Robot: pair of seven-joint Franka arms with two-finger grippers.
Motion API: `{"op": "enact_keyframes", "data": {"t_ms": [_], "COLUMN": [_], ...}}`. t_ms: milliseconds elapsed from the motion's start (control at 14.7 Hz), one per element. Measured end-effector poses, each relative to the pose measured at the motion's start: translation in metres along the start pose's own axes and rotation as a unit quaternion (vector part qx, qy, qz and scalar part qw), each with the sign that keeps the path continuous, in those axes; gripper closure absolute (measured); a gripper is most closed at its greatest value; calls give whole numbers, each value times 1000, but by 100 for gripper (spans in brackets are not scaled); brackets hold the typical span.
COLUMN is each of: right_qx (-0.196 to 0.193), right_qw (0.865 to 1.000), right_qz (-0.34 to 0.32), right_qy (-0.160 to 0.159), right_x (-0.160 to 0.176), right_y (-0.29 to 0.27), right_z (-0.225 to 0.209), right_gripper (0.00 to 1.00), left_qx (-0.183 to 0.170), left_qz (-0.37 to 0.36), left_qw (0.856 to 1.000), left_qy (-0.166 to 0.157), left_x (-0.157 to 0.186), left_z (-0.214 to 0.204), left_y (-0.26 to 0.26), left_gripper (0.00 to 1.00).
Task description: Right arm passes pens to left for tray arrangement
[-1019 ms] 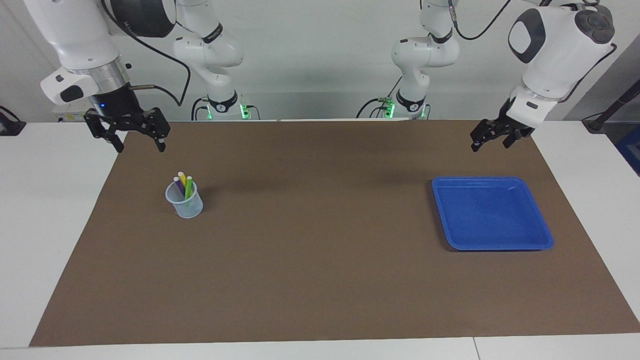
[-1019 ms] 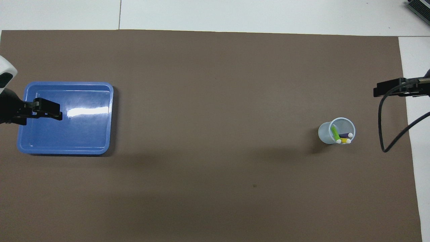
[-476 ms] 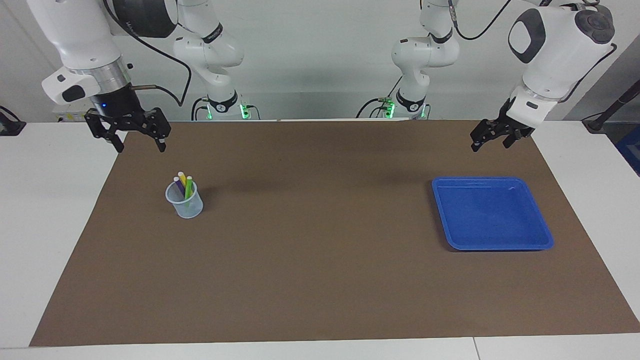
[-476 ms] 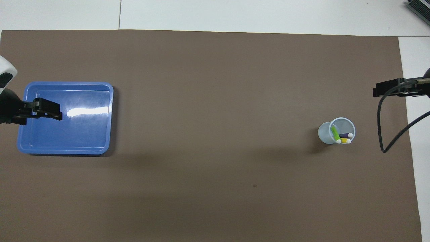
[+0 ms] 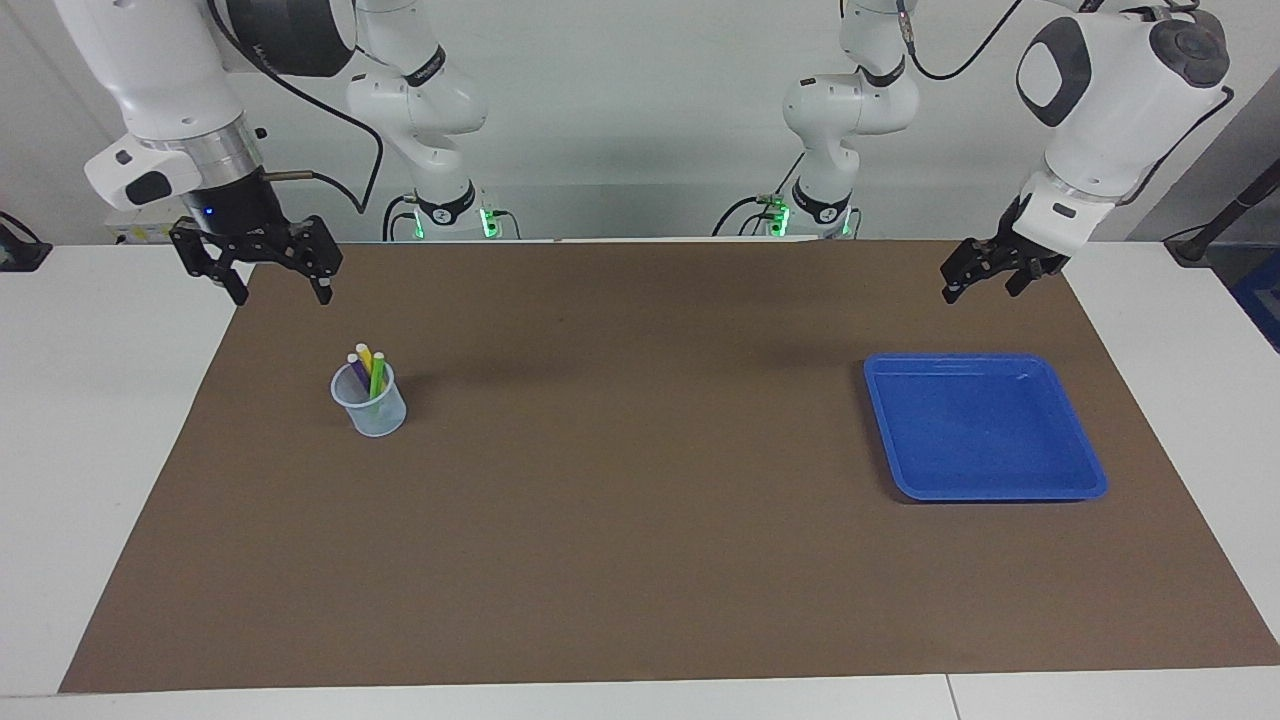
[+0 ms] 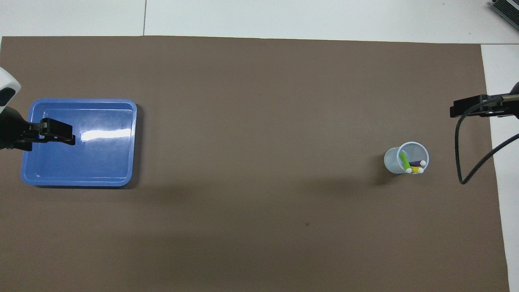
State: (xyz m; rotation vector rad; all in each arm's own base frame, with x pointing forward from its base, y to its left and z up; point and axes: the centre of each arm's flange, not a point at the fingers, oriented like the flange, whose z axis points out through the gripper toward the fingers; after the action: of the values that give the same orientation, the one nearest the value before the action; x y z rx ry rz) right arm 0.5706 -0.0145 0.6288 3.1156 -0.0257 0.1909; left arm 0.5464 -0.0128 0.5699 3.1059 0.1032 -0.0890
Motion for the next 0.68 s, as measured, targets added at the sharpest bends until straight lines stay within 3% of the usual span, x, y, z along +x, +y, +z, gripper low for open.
{"op": "enact_keyframes", "data": {"t_ms": [679], "right_qx": [1], "right_qw": [1000], "right_qz": [-3], "right_qy": [-17], "right_x": [-13], "right_y": [-15], "right_z": [31], "right_gripper": [0], "left_qx": [0], "left_qz": [0], "left_qw": [1000], "left_qy": [0], "left_x": [0], "left_z": [0], "left_y": [0], "left_gripper": [0]}}
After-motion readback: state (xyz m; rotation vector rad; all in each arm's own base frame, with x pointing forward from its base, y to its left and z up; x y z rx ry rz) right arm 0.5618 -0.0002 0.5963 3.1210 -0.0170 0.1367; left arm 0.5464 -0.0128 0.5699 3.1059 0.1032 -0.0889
